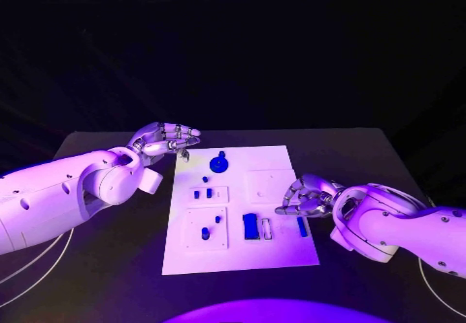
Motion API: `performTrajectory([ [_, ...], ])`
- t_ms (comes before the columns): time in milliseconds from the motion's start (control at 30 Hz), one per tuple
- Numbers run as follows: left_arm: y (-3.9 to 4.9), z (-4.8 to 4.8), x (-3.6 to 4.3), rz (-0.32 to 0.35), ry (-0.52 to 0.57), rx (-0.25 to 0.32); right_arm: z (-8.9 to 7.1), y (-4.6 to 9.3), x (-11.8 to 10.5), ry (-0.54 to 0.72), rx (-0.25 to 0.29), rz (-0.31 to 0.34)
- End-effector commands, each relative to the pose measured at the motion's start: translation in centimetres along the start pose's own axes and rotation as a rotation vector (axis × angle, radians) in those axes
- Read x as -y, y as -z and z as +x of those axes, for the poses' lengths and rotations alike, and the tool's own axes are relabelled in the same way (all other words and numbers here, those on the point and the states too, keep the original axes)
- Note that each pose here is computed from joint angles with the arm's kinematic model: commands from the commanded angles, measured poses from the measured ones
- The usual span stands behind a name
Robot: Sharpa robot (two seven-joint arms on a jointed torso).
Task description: Assemble the parts on the task board
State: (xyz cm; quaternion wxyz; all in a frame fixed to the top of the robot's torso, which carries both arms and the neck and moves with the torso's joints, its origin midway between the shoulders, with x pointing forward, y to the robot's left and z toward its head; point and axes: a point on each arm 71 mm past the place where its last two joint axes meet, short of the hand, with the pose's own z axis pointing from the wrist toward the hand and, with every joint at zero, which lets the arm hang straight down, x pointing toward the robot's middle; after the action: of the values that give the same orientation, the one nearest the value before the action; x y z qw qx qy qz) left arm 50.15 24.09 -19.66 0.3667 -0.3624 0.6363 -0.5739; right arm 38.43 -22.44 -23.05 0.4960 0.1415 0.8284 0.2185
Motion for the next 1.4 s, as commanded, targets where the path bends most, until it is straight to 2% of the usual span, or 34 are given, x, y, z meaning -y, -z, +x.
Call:
performTrajectory([
  [33,-0.03,0.14,0.17,0.015,0.008,-0.006,-1.1,0.3,0.8,0.075,0.057,-0.020],
  [167,-0.05,0.16,0.17,0.016,0.009,-0.006,-1.4,1.0,2.0,0.121,0.055,-0.002],
  [500,-0.15,0.30,0.09,0.015,0.010,-0.010,-0.6,1.6,3.9,0.218,0.015,0.057],
  [800,-0.13,0.27,0.04,0.013,0.010,-0.010,0.7,1.8,4.2,0.228,-0.019,0.066],
  [1400,-0.08,0.22,0.01,0.009,0.011,-0.011,2.3,1.2,4.2,0.239,-0.058,0.085],
])
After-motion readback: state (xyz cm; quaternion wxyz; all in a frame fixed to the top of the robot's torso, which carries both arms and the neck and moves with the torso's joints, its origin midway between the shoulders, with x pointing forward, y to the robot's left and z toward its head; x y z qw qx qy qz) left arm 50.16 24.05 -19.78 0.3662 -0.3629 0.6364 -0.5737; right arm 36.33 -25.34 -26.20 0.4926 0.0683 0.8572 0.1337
